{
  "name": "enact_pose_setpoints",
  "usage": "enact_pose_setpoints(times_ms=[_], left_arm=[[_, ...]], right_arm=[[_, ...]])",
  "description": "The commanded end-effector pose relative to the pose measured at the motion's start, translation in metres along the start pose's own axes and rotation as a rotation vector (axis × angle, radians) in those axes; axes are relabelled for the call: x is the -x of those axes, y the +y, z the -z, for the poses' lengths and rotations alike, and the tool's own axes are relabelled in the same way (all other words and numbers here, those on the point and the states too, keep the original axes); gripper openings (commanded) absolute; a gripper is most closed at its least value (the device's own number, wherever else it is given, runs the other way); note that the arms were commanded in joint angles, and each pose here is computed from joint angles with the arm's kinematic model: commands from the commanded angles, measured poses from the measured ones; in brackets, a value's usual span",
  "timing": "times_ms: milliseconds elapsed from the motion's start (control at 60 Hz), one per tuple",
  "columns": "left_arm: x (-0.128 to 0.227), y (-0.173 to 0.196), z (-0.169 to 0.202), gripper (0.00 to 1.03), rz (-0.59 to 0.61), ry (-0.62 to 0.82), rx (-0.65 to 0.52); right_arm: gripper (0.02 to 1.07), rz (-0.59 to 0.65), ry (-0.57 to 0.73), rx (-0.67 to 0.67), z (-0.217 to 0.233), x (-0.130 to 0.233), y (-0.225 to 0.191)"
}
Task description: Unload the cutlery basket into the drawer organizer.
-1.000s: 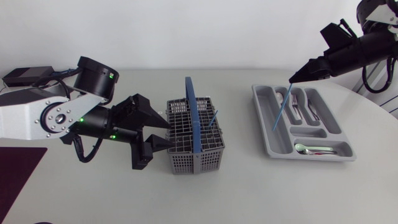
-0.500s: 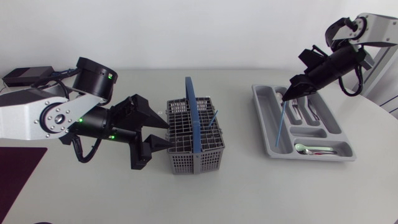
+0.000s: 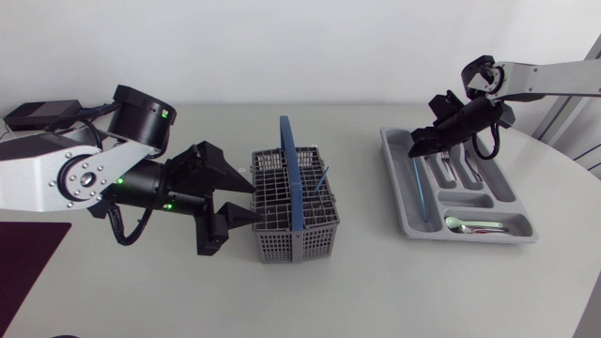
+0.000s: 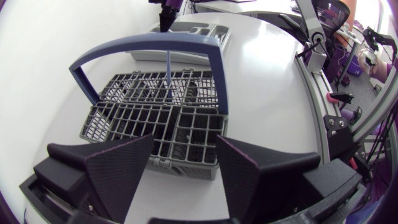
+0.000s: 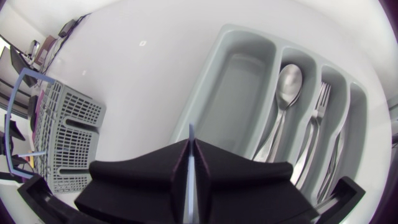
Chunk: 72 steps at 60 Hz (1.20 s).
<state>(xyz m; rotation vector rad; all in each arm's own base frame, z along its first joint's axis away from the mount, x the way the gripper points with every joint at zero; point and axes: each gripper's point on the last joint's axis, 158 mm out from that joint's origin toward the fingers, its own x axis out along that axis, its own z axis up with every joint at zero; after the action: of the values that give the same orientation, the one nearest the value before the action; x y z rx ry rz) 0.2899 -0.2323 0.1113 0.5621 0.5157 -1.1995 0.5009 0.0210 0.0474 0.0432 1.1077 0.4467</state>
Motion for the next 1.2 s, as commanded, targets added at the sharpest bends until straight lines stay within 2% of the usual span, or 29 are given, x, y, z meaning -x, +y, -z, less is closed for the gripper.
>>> enact_pose_setpoints(times_ms=[0,17,50,67,117,183,300,467,550,833,1183], left_arm=[[0.002,-0.009,0.004,0.90,0.015,0.005,-0.002],[0.003,-0.009,0.003,0.90,0.014,0.004,-0.003],[0.003,-0.010,0.002,0.90,0.014,0.003,-0.004],[0.004,-0.010,0.002,0.90,0.013,0.002,-0.004],[0.005,-0.011,0.002,0.90,0.014,0.003,-0.001],[0.006,-0.013,0.002,0.90,0.014,0.001,-0.002],[0.005,-0.016,0.003,0.90,0.020,0.003,-0.002],[0.004,-0.019,0.002,0.90,0.027,0.002,-0.006],[0.004,-0.020,0.003,0.90,0.030,0.003,-0.006],[0.002,-0.022,0.007,0.90,0.032,0.006,-0.008],[-0.001,-0.016,0.006,0.90,0.024,0.002,-0.009]], right_arm=[[0.36,0.029,-0.009,-0.063,0.003,-0.010,-0.016],[0.45,0.043,-0.021,-0.069,0.001,-0.010,-0.020],[0.56,0.056,-0.036,-0.070,-0.002,-0.009,-0.021],[0.70,0.064,-0.060,-0.066,-0.007,-0.005,-0.022],[0.93,0.075,-0.096,-0.065,-0.013,0.006,-0.020],[1.00,0.070,-0.169,-0.036,-0.023,0.029,-0.008],[1.01,-0.012,-0.365,0.098,-0.031,0.079,0.046],[0.98,-0.118,-0.467,0.324,0.003,0.096,0.126],[0.96,-0.174,-0.484,0.375,0.016,0.098,0.151],[0.93,-0.291,-0.480,0.602,0.066,0.066,0.222],[0.90,-0.295,-0.506,0.701,0.065,0.031,0.257]])
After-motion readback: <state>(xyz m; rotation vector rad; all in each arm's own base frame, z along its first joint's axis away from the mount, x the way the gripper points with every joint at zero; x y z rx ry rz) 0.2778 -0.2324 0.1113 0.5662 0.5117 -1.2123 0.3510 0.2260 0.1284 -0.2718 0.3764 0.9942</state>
